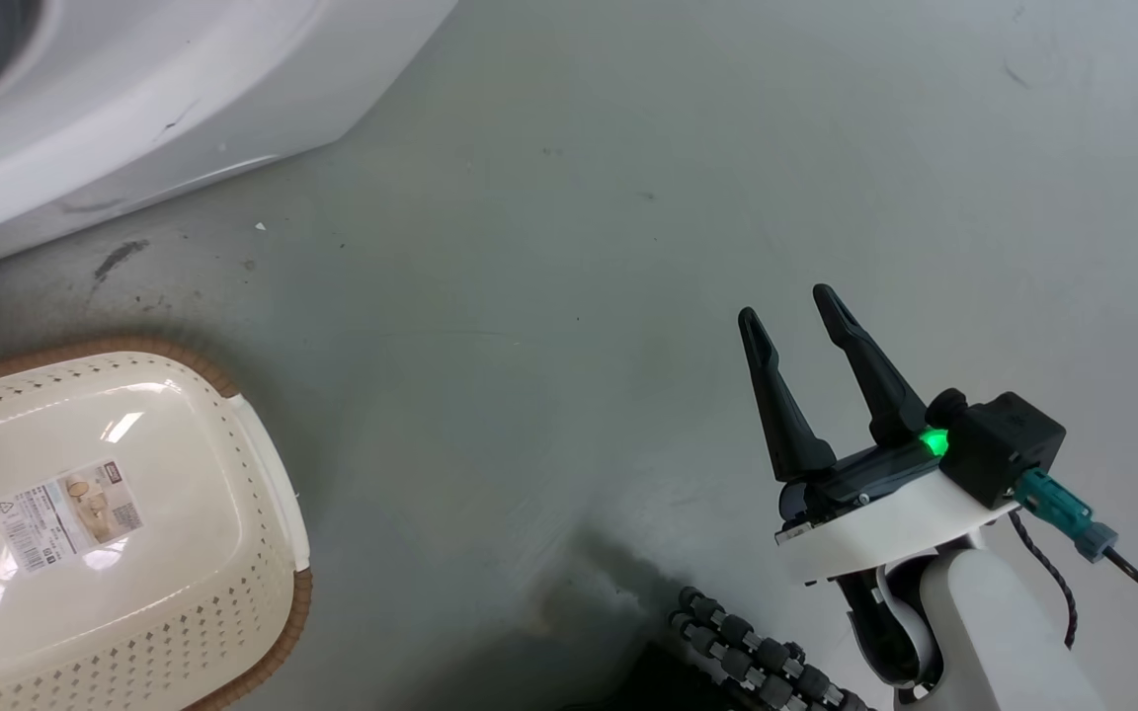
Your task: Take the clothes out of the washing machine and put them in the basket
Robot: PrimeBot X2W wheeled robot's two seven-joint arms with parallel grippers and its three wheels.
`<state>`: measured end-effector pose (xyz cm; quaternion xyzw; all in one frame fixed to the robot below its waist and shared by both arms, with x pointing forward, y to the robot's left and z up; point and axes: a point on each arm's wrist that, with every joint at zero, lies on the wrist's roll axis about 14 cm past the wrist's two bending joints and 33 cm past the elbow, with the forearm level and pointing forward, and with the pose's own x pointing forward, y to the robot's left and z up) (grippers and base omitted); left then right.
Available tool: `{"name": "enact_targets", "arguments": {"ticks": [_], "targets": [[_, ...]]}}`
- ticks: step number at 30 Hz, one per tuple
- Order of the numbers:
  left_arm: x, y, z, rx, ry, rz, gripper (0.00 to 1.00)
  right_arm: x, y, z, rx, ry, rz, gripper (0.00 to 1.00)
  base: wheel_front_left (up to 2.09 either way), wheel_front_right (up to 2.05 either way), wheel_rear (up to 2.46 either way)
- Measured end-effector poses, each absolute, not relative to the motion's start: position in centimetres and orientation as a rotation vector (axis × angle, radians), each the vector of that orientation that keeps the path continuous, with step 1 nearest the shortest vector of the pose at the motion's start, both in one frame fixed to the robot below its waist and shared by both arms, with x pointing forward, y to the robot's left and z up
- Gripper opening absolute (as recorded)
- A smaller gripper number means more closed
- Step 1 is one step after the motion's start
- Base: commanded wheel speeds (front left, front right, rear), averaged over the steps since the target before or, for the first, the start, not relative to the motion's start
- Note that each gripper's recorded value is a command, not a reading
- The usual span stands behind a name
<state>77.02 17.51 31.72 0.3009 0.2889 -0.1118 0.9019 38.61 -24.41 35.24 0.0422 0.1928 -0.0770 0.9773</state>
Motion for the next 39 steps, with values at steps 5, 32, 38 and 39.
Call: {"name": "enact_targets", "arguments": {"ticks": [5, 32, 38, 39], "targets": [[76.9, 17.8, 31.5, 0.617, 0.643, -0.220, 0.55, 38.4, -24.5, 35.2, 0.090, 0.393, -0.162, 1.00, 0.00, 0.00, 0.00], [75.7, 14.0, 38.9, 0.312, 0.266, -0.210, 0.00, 39.0, -25.6, 39.5, 0.068, 0.265, -0.178, 1.00, 0.00, 0.00, 0.00], [72.5, 13.0, 39.1, 0.201, 0.235, -0.207, 0.00, 38.5, -25.7, 41.4, 0.068, 0.213, -0.178, 1.00, 0.00, 0.00, 0.00], [71.8, 13.0, 39.1, 0.198, 0.235, -0.207, 0.00, 38.3, -25.6, 41.6, 0.073, 0.207, -0.179, 1.00, 0.00, 0.00, 0.00]]}}
